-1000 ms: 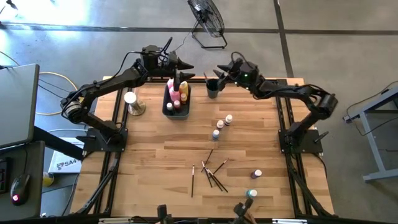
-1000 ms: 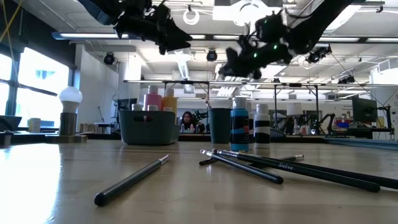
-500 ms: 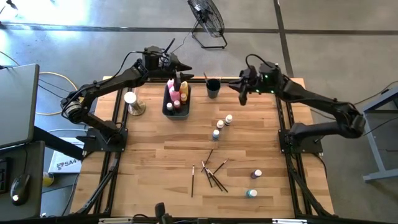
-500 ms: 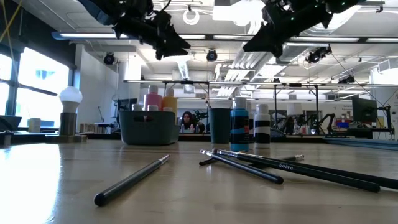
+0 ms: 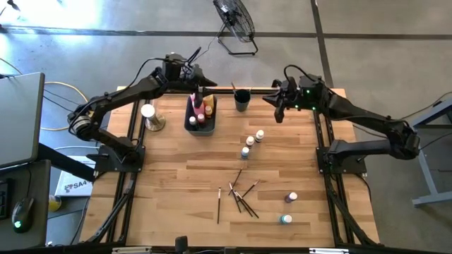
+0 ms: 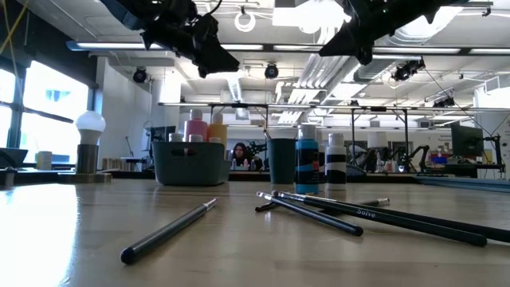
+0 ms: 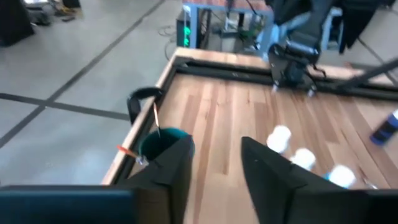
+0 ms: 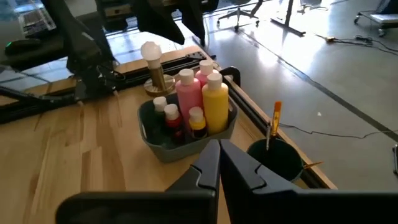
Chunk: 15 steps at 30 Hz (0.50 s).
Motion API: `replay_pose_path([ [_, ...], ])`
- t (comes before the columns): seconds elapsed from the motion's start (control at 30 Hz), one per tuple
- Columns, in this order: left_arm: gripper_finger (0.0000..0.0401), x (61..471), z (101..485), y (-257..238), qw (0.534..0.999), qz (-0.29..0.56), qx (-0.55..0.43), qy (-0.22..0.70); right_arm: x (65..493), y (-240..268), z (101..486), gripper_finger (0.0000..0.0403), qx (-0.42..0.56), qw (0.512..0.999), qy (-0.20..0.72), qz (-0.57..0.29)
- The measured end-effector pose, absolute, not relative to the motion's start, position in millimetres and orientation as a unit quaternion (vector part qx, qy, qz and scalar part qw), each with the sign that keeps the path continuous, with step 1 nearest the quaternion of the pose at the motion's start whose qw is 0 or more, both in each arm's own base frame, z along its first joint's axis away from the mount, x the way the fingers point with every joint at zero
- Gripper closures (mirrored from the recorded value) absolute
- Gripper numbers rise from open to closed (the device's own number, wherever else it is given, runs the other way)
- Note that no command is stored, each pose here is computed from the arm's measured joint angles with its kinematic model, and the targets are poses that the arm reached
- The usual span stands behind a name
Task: Pick & Place Paint Supplies
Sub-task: Put the silver paint brush into the green cup
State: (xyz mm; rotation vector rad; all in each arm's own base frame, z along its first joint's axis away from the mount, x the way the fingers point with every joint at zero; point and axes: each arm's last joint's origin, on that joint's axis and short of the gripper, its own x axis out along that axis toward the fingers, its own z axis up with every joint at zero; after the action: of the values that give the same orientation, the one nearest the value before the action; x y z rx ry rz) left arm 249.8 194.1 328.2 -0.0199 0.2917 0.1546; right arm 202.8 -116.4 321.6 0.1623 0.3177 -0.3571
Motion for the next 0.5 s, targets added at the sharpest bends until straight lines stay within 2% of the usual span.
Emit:
replay_pose_path([
  [0.27,0.0391,237,331,166,0.981,0.066,0.028,0.182,205,-109,317,0.0399,0.077,0.972,0.183,-0.125],
  [0.37,0.0391,229,326,152,0.984,0.063,0.06,0.155,207,-102,315,0.04,0.079,0.971,0.192,-0.121],
  [0.5,0.0392,207,309,137,0.989,0.072,0.055,0.116,212,-92,308,0.0399,0.08,0.972,0.197,-0.102],
])
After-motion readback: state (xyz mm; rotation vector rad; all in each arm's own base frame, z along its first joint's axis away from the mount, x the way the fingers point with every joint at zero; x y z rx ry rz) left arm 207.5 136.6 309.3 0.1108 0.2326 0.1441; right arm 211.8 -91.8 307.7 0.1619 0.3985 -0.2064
